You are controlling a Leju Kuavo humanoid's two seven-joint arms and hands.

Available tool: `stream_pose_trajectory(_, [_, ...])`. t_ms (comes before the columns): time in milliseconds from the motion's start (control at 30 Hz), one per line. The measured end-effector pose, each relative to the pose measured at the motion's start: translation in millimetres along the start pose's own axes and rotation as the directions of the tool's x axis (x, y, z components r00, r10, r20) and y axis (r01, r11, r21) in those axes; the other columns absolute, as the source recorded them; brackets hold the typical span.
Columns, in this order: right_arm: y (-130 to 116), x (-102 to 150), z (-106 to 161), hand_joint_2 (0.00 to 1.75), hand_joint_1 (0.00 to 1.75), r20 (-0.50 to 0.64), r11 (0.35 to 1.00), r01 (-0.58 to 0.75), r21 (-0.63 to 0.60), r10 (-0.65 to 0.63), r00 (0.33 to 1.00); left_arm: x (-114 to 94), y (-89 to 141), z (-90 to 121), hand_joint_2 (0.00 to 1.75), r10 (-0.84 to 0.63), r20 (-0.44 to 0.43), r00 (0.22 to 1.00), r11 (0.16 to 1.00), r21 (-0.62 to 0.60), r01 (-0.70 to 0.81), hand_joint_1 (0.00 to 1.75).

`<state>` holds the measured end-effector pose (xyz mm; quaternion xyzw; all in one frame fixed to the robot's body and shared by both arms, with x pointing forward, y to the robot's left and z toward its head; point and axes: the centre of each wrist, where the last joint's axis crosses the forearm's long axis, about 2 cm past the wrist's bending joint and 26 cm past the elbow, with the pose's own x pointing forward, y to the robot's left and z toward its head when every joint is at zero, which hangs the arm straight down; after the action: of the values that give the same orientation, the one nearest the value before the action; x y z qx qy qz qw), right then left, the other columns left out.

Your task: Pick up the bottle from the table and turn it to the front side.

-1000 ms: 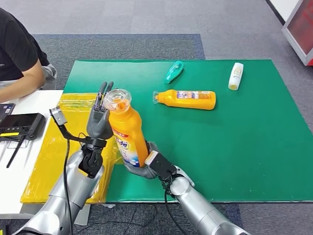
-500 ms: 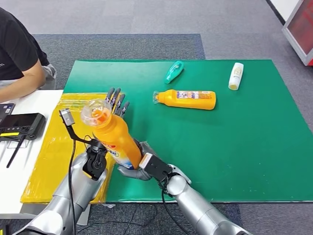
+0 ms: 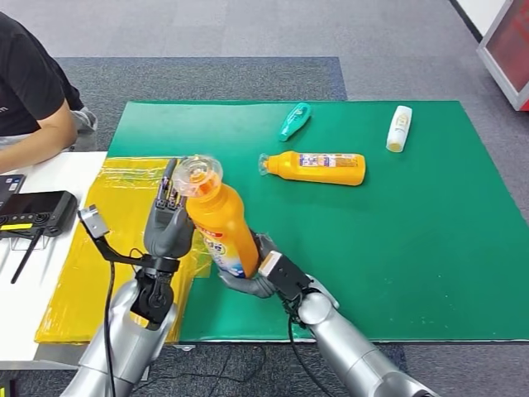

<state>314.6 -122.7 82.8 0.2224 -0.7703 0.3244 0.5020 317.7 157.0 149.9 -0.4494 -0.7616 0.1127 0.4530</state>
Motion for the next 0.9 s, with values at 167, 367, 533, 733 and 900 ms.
stream_pose_trajectory(167, [-16,-11,10,1.75,1.75,-0.070,0.994,-0.058,-0.094,0.052,0.996,6,-11,3,1.75,-0.105,0.042,0.994,0.994,0.034,0.103,0.00])
stream_pose_trajectory(367, [-28,-21,16,1.75,1.75,-0.135,0.989,-0.071,-0.130,0.053,0.989,9,-15,2,1.75,-0.083,0.014,0.996,0.996,0.027,0.082,0.00])
stream_pose_trajectory(533, [-31,-24,17,1.75,1.75,-0.161,0.987,-0.083,-0.137,0.061,0.985,5,-19,0,1.75,-0.070,-0.030,0.997,0.997,0.018,0.071,0.00])
stream_pose_trajectory(733, [-29,-26,15,1.75,1.75,-0.173,0.986,-0.080,-0.143,0.055,0.983,-2,-21,-7,1.75,-0.038,-0.095,0.995,0.999,0.005,0.039,0.00])
stream_pose_trajectory(900, [-29,-24,11,1.75,1.75,-0.177,0.980,-0.131,-0.149,0.104,0.979,-7,-17,-13,1.75,-0.020,-0.142,0.990,1.000,0.003,0.021,0.00])
